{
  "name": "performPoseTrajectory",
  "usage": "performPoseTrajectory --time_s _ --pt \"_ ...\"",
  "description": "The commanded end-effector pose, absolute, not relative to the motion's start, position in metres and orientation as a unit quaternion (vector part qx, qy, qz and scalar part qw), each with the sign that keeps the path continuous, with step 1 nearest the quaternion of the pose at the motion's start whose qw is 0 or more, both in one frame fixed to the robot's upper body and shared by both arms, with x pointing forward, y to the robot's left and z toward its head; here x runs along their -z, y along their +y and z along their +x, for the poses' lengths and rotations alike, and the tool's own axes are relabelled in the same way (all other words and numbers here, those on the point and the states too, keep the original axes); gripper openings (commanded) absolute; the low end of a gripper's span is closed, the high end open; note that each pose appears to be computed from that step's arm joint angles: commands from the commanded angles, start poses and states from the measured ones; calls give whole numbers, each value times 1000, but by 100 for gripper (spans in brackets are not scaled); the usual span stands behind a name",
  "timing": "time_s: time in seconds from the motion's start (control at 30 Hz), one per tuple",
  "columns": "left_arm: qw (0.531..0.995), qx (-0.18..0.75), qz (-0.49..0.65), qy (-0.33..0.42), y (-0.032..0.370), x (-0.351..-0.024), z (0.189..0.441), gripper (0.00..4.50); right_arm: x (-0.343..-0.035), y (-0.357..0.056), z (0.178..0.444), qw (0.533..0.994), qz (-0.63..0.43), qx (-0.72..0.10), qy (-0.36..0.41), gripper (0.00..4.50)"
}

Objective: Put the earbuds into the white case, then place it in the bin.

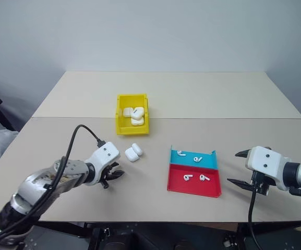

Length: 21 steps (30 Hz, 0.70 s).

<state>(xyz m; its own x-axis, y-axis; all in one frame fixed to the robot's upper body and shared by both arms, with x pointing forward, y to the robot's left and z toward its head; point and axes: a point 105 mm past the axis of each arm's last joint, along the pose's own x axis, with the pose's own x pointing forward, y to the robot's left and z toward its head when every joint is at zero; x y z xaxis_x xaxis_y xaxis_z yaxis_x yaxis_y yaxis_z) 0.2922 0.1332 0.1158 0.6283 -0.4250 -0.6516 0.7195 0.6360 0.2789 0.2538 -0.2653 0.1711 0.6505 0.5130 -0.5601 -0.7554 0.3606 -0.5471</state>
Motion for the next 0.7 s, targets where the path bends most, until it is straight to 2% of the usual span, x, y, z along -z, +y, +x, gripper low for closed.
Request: performPoseTrajectory --time_s 0.03,0.1,0.2,0.4,0.7 --pt "877 330 258 238 146 -154 301 194 -183 -263 255 810 -422 -387 126 450" --pt "879 333 247 236 152 -165 305 194 -183 -262 257 810 -422 -388 124 450" --pt "868 339 258 255 162 -175 313 252 -184 -259 262 809 -423 -391 117 450" --pt "835 413 216 293 155 -185 321 448 -180 -258 262 818 -420 -377 110 450" --pt "779 477 252 320 127 -181 340 448 -165 -246 253 838 -405 -352 99 450"
